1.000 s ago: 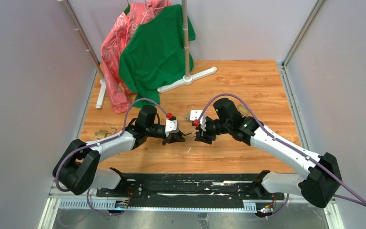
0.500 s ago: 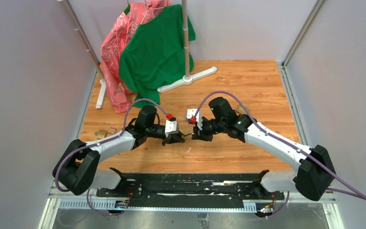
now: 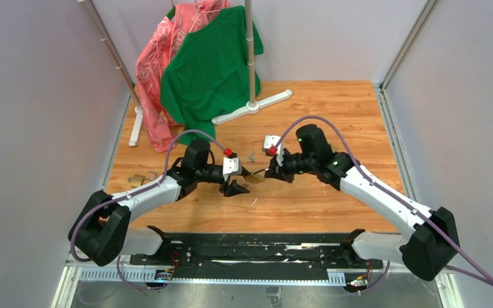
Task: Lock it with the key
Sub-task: Lock the lock.
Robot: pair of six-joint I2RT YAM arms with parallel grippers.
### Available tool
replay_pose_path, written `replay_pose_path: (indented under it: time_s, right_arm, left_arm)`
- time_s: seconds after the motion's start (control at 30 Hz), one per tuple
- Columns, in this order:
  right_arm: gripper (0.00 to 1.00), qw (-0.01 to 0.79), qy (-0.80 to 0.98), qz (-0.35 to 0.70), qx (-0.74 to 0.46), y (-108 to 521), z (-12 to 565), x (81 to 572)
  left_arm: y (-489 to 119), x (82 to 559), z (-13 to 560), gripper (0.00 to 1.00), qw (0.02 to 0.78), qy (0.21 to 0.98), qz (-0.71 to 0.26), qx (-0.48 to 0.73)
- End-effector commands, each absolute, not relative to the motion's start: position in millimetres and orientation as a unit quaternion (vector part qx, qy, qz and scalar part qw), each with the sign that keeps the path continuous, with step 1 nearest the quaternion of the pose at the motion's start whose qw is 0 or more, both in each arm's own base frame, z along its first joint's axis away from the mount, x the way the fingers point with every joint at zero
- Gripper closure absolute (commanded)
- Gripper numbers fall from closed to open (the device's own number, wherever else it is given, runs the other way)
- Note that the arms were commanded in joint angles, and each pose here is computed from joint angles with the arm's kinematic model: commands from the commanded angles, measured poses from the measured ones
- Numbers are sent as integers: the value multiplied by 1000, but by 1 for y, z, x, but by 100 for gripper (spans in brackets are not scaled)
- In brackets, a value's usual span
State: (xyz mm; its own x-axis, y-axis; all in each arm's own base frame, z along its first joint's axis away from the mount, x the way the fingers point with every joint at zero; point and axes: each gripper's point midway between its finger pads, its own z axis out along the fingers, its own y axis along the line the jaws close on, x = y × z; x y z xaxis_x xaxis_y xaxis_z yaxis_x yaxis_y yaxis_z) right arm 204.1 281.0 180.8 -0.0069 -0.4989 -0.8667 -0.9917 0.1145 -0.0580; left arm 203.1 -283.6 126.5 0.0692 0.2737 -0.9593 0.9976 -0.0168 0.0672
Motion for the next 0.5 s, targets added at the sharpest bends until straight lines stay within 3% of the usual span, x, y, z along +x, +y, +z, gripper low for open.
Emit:
replay_pose_path:
  time_s: [0.0,0.17,0.47]
  right_arm:
    - [100,460,601,335,-562,271,237,212]
    - [100,455,578,350,-581,266,254,199]
    - [100,469,564,353,-581,266,267,195]
  left_arm:
    - [-281,221,148,38,483,542,-374,576]
    - [-269,212,151,40,464,530,-377,602]
    - [-278,211,166,56,463,537,-419,568]
